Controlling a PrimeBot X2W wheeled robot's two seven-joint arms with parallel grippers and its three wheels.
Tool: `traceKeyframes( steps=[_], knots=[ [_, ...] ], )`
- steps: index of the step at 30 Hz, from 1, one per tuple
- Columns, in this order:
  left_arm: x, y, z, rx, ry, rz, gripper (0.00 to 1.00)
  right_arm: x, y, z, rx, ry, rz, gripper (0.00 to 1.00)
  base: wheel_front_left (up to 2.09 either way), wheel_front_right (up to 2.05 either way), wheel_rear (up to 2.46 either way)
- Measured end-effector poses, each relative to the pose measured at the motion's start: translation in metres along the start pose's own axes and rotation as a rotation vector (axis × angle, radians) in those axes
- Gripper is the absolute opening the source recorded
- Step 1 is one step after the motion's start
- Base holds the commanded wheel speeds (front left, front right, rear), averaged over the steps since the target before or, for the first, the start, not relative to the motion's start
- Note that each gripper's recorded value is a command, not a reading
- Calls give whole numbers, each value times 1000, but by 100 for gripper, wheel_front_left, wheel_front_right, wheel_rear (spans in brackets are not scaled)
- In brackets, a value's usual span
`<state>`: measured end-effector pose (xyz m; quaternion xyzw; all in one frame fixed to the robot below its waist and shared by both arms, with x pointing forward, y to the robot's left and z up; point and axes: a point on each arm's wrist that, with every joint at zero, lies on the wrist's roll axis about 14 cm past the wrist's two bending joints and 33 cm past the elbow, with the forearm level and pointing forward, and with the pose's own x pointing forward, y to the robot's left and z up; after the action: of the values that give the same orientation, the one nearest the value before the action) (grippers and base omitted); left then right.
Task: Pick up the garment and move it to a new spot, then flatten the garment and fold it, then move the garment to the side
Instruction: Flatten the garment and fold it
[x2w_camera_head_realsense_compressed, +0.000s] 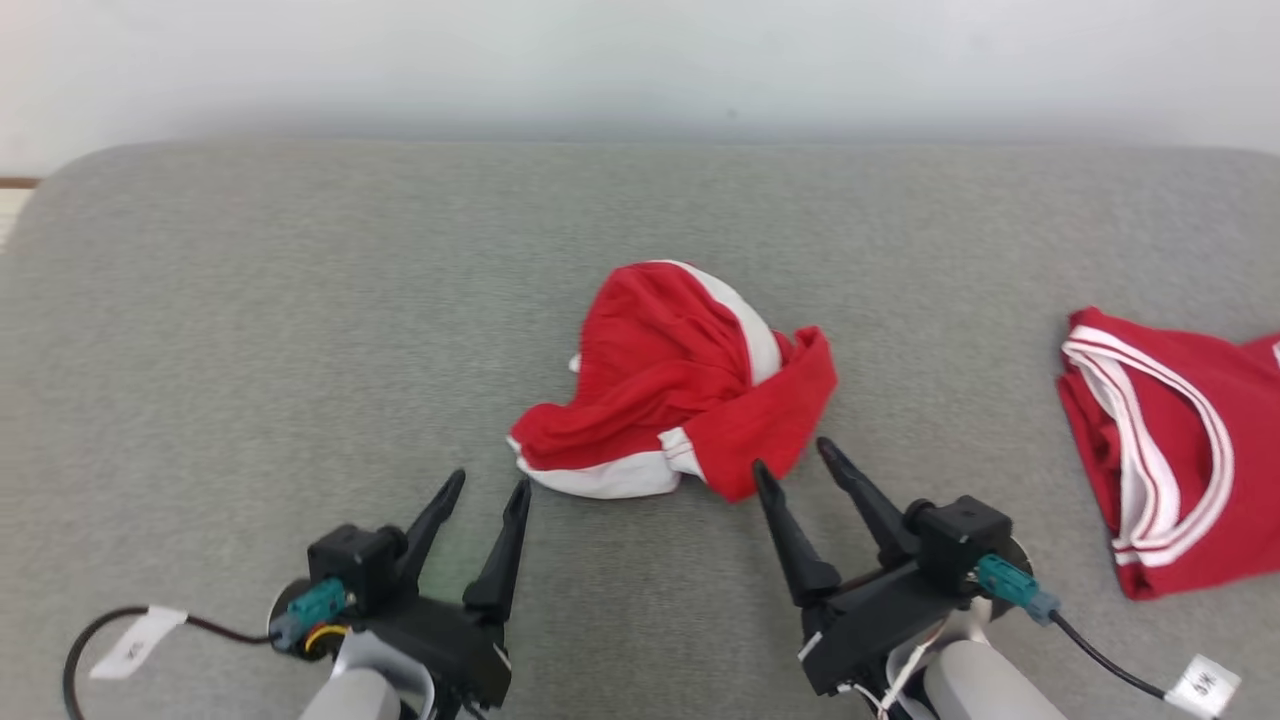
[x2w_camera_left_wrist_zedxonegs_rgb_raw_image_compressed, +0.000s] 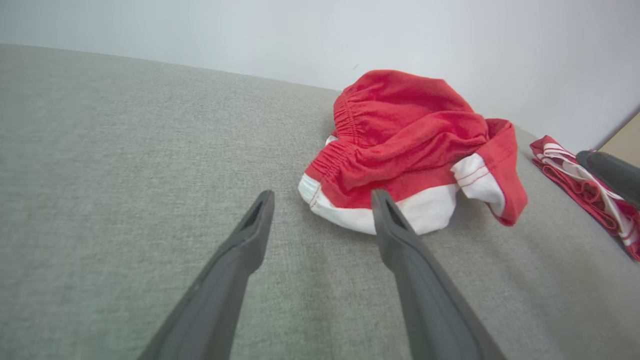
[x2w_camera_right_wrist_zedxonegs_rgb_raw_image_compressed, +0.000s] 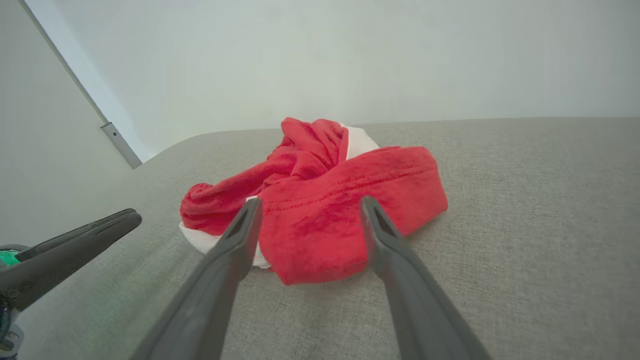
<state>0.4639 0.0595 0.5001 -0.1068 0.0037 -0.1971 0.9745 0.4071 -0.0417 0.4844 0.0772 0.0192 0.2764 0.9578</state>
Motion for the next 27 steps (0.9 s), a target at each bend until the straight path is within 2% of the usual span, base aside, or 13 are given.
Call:
traceKeyframes(
  steps=[2,8,14,15,18,24,27],
  knots=[
    [-16,16,0,-2,-2,59,100,9,18,0,-12,6,67,100,0,0,0],
    [-41,45,5,-3,-18,161,100,22,35,-15,-79,65,150,100,0,0,0],
    [-56,57,12,-14,-43,205,100,35,25,-40,-214,165,172,98,0,0,0],
    [-57,58,15,-13,-53,209,100,38,23,-41,-229,171,170,64,0,0,0],
    [-62,63,14,-19,-53,226,100,46,19,-40,-242,172,156,0,0,0,0],
    [-63,62,13,-25,-54,226,100,49,1,-29,-242,145,92,0,0,0,0],
    [-61,57,15,-33,-60,213,100,50,-3,-11,-232,93,67,0,0,0,0]
  ],
)
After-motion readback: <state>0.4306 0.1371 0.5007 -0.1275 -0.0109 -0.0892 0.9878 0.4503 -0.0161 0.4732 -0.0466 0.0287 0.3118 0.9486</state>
